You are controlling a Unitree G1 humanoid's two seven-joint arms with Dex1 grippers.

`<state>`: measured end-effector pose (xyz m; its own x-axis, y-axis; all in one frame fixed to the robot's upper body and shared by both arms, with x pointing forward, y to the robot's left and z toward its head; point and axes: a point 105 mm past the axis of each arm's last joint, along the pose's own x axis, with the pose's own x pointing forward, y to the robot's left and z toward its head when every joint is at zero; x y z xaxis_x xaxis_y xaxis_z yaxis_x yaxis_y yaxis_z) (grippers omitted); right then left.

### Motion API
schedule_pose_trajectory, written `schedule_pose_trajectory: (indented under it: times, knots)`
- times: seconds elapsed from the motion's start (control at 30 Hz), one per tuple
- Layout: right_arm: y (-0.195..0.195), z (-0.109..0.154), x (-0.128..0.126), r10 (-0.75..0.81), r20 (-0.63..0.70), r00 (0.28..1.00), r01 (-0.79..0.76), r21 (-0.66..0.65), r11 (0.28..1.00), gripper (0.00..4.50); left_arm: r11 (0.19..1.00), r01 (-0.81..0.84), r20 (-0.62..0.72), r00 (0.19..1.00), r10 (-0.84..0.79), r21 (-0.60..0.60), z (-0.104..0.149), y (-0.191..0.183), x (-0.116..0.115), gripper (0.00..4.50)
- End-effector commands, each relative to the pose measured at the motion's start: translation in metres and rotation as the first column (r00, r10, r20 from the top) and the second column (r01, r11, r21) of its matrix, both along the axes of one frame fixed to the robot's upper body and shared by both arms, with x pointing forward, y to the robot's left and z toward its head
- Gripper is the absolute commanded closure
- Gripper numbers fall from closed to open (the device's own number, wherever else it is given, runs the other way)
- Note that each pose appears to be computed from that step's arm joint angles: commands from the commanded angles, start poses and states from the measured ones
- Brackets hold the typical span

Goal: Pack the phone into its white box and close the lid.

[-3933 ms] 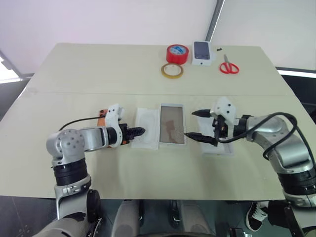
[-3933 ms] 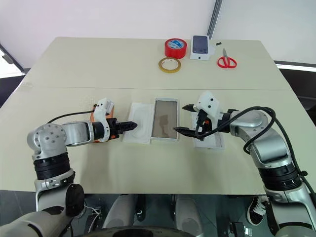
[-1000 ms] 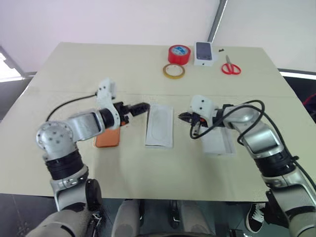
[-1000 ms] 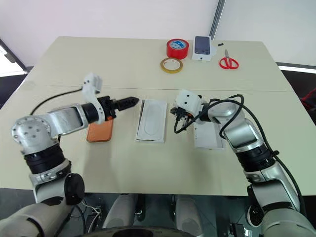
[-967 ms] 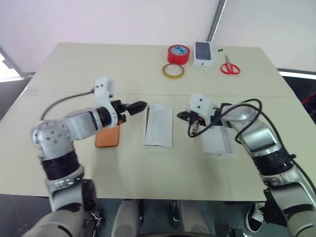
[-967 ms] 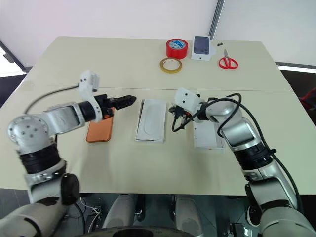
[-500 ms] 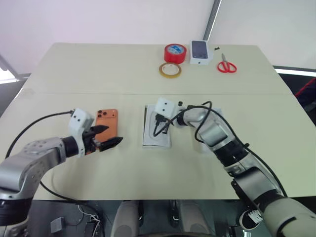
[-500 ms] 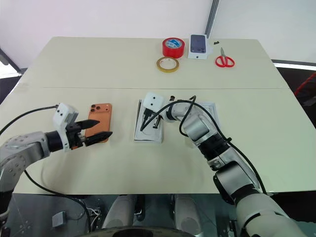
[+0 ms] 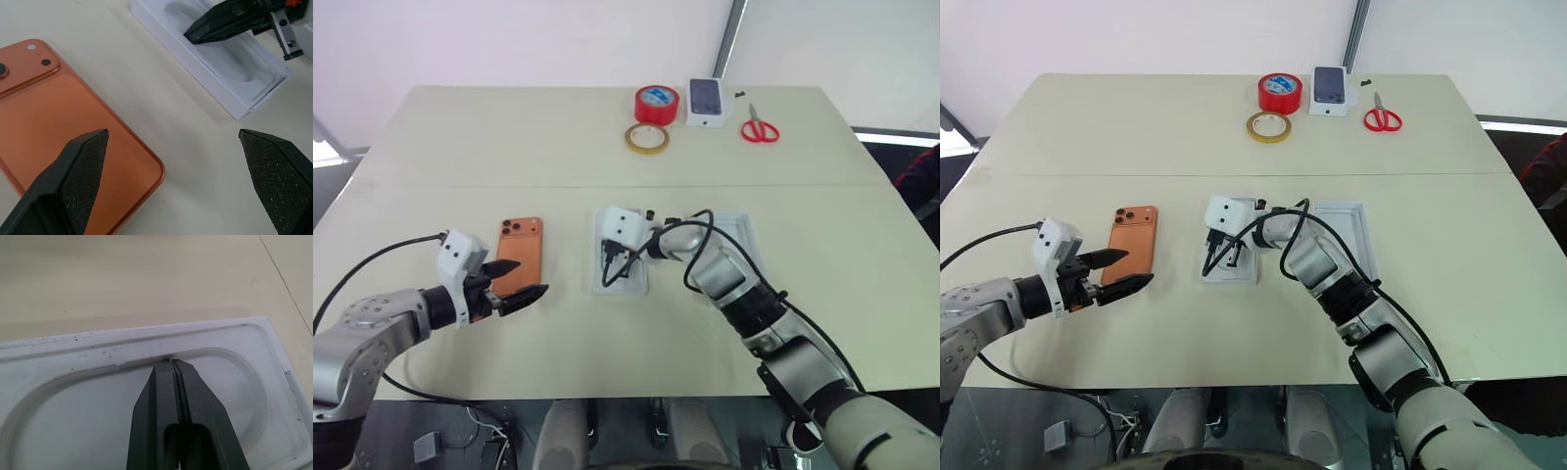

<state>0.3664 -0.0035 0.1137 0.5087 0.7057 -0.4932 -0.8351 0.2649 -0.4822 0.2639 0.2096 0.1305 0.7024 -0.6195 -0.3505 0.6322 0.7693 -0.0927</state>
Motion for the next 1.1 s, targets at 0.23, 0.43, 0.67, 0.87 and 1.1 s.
schedule_pose_trajectory:
  times: [0.23, 0.43, 0.67, 0.87, 1.1]
  knots:
    - [-0.002, 0.034, -0.002, 0.042, 0.151, 0.988, -0.04, -0.022, 0.999, 4.47, 0.999, -0.052, 0.064, 0.997, 0.052, 0.006, 0.014, 0.005, 0.007, 0.0]
    - [0.007, 0.041, -0.006, 0.053, 0.14, 0.989, -0.055, 0.012, 0.998, 4.47, 0.992, -0.126, 0.047, 0.991, 0.127, -0.018, 0.014, 0.014, 0.013, 0.0]
    - [0.051, 0.047, -0.022, 0.122, 0.102, 0.987, -0.129, 0.07, 0.989, 4.47, 0.801, -0.583, -0.15, 0.811, 0.565, -0.137, 0.007, 0.086, 0.037, 0.0]
    - [0.085, 0.023, -0.04, 0.234, 0.053, 0.971, -0.234, -0.013, 0.972, 4.47, 0.804, -0.587, -0.317, 0.784, 0.534, -0.097, -0.008, 0.073, 0.038, 0.0]
    - [0.1, 0.002, -0.039, 0.252, 0.035, 0.967, -0.248, -0.098, 0.964, 4.47, 0.873, -0.456, -0.408, 0.84, 0.358, -0.173, -0.01, 0.031, 0.04, 0.0]
